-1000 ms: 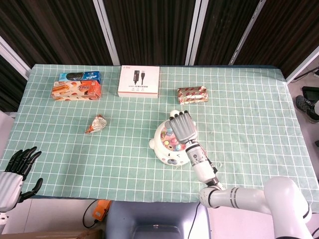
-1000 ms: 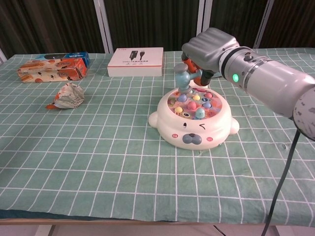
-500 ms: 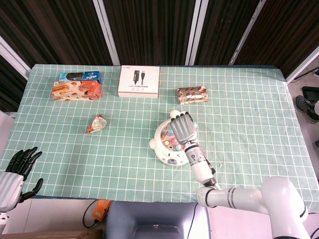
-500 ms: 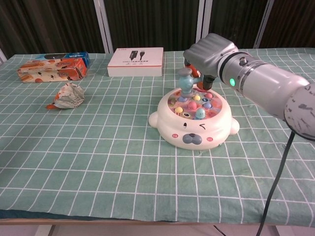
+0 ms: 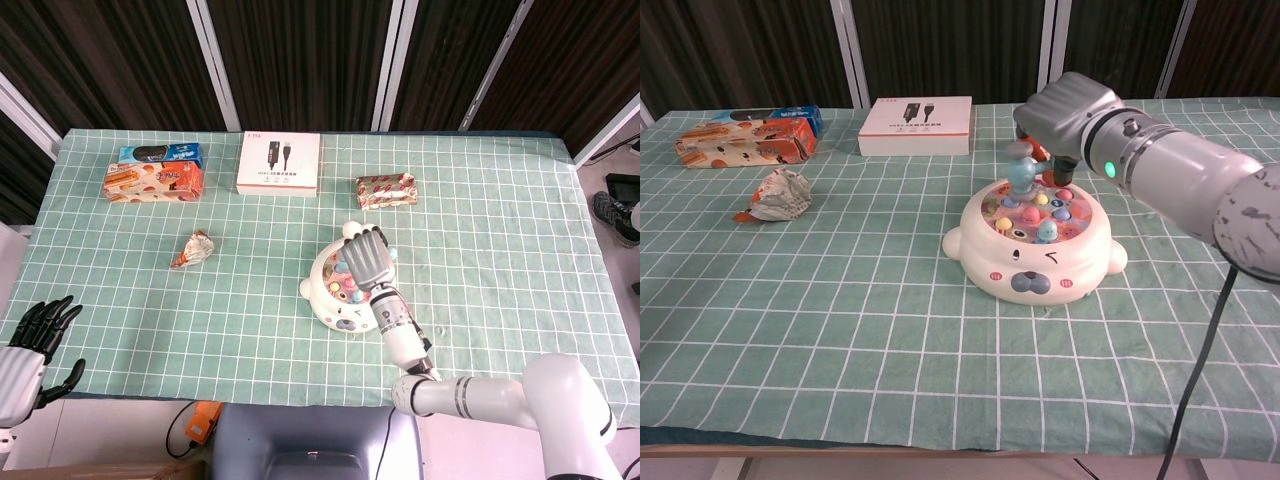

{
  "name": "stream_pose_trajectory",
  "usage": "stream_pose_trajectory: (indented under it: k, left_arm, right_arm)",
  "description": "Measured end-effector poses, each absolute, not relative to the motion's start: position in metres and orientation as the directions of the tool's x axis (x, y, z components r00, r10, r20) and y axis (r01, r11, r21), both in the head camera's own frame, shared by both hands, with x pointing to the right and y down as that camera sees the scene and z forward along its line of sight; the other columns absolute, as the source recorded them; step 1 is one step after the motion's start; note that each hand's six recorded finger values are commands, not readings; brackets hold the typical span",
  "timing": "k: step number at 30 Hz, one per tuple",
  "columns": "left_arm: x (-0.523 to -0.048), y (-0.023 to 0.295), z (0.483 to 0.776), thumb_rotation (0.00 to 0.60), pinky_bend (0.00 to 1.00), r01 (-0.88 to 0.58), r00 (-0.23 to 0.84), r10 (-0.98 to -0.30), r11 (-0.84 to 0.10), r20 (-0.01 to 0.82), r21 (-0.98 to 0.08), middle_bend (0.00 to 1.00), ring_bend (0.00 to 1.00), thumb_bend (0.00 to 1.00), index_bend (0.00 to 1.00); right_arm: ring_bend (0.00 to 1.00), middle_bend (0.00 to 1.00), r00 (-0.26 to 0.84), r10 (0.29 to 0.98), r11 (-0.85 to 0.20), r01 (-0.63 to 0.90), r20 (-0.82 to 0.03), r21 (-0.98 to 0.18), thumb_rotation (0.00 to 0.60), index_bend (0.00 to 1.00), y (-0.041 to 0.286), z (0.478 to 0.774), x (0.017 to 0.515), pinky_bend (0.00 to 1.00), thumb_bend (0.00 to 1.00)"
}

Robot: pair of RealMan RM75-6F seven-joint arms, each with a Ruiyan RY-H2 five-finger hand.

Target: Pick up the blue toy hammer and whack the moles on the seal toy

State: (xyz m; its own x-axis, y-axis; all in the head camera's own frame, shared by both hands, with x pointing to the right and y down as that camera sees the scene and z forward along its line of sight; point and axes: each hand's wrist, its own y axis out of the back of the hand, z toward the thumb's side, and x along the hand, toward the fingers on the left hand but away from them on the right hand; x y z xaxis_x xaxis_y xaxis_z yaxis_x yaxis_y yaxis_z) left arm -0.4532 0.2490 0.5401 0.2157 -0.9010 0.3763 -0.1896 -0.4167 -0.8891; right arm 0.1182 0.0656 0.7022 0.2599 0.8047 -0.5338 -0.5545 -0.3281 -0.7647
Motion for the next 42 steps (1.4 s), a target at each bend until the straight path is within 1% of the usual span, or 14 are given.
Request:
stream_pose_trajectory:
  k: [8,14,19,24,29,33,42]
  left_arm:
    - [-0.453,0.249,0.541,0.6,0.02,-0.185,0.218,-0.9,-0.418,0.378,-0.889,0.0,0.0,0.42,0.0]
    - [-0.451,0.25,0.542,0.6,0.02,-0.177,0.218,-0.899,-0.42,0.38,-0.89,0.0,0.0,0.42,0.0]
    - [-0.449,0.251,0.543,0.6,0.02,-0.168,0.221,-0.897,-0.421,0.382,-0.891,0.0,0.0,0.42,0.0]
    - [-0.446,0.253,0.543,0.6,0.02,-0.157,0.228,-0.896,-0.421,0.382,-0.893,0.0,0.0,0.42,0.0]
    - [-0.442,0.254,0.545,0.6,0.02,-0.152,0.234,-0.892,-0.425,0.385,-0.892,0.0,0.0,0.42,0.0]
    - [-0.441,0.254,0.546,0.6,0.02,-0.149,0.237,-0.891,-0.428,0.388,-0.891,0.0,0.0,0.42,0.0]
    - [-0.437,0.254,0.55,0.6,0.02,-0.136,0.24,-0.887,-0.434,0.396,-0.89,0.0,0.0,0.42,0.0]
  right_arm:
    - [0.58,0.64,0.254,0.822,-0.328,-0.52,-0.509,-0.789,0.6,0.97,0.058,0.69,0.125,0.65,0.56]
    - [0.58,0.64,0.271,0.838,-0.306,-0.487,-0.474,-0.818,0.6,0.97,0.054,0.672,0.137,0.65,0.56]
    - [0.58,0.64,0.299,0.853,-0.259,-0.467,-0.427,-0.845,0.6,0.97,0.058,0.651,0.161,0.65,0.56]
    - [0.58,0.64,0.29,0.866,-0.277,-0.402,-0.408,-0.873,0.6,0.97,0.073,0.644,0.201,0.65,0.56]
    - [0.58,0.64,0.269,0.874,-0.316,-0.317,-0.405,-0.894,0.6,0.97,0.093,0.65,0.244,0.65,0.56]
    - [0.58,0.64,0.249,0.877,-0.335,-0.295,-0.41,-0.895,0.6,0.97,0.108,0.658,0.276,0.65,0.56]
    - [0.58,0.64,0.162,0.882,-0.382,-0.301,-0.442,-0.874,0.6,0.97,0.117,0.705,0.339,0.66,0.56]
